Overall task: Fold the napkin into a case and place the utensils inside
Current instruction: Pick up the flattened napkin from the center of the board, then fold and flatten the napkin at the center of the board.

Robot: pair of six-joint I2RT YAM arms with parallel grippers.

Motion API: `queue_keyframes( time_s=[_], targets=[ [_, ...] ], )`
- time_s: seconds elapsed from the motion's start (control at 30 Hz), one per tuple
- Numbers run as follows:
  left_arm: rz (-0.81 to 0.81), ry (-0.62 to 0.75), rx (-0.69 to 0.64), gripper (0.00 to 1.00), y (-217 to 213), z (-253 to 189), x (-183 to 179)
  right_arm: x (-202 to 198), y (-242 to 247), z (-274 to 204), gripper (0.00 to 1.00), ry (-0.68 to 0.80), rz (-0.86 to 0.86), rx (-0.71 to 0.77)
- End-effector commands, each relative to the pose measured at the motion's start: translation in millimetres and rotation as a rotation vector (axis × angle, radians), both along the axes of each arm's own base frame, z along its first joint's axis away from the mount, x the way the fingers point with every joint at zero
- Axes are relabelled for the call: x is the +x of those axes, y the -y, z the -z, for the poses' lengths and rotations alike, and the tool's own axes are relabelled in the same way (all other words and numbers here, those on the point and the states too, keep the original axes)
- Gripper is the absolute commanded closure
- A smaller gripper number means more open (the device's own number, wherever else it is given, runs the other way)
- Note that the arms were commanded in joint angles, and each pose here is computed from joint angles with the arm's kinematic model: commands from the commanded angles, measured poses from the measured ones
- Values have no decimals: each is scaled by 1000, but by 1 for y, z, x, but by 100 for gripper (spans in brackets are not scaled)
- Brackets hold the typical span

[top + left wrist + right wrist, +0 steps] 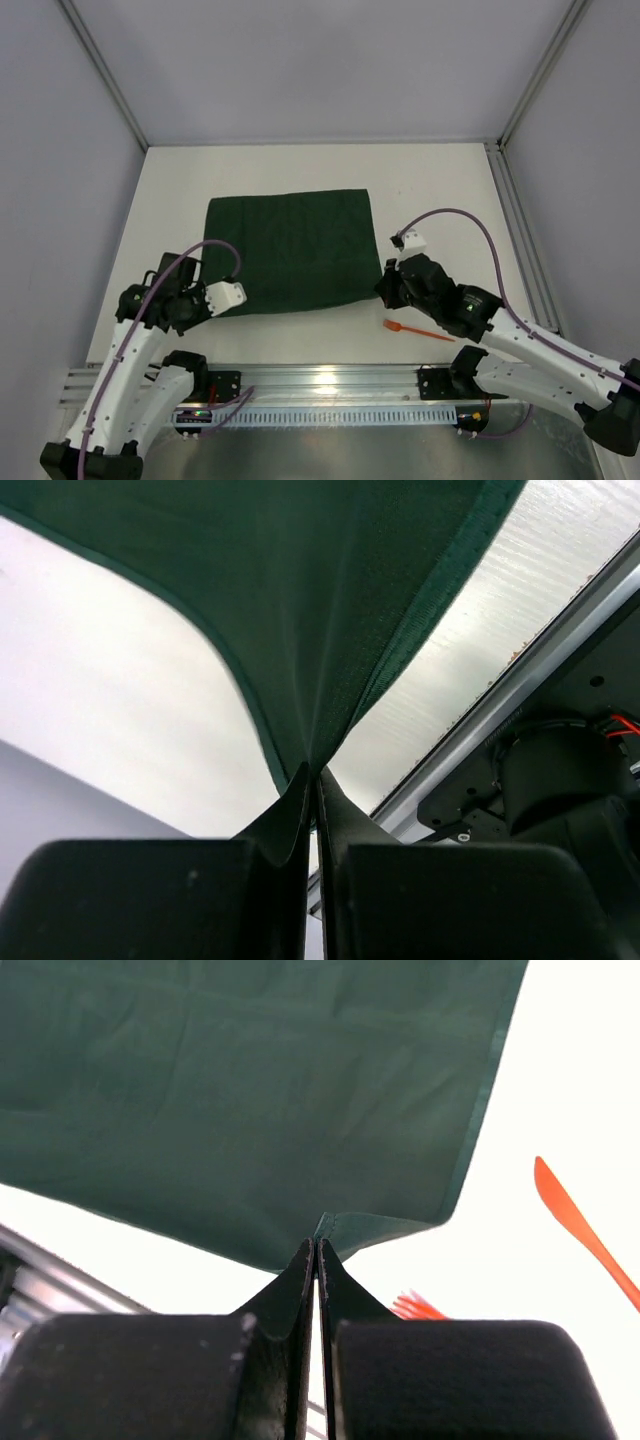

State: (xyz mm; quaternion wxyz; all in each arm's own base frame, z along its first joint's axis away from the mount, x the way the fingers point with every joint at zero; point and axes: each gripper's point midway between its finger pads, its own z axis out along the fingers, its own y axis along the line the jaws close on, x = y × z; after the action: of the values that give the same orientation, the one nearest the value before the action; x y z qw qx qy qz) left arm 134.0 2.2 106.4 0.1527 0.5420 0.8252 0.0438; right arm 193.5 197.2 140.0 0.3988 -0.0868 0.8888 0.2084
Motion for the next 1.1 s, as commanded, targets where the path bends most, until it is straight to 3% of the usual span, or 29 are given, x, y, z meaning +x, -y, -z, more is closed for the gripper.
queue_keyframes(
  time_s=[0.0, 0.1, 0.27, 0.33, 0.4, 0.6, 0.83, 1.07],
  targets=[
    [-22, -5, -31, 100, -1, -26, -29, -12, 9, -28, 96, 11, 11, 44],
    [-51, 57, -51, 100, 0, -38, -26, -15, 13, -36, 96, 20, 25, 70],
    [-147, 174, -95, 100, 8, -57, 25, 19, 15, -56, 96, 76, 107, 4],
    [-186, 180, -94, 100, 11, -59, 48, 48, 14, -61, 96, 83, 137, -54],
    [-224, 216, -79, 100, 11, -62, 81, 75, 4, -70, 96, 92, 135, -19],
    [-337, 346, -73, 100, 10, -68, 167, 166, 9, -48, 96, 61, 224, -56],
    [-428, 301, -63, 100, 7, -32, 229, 223, 11, -23, 96, 41, 266, -112],
    [-454, 276, -54, 100, 4, -9, 247, 253, 3, -10, 96, 26, 266, -110]
  ],
)
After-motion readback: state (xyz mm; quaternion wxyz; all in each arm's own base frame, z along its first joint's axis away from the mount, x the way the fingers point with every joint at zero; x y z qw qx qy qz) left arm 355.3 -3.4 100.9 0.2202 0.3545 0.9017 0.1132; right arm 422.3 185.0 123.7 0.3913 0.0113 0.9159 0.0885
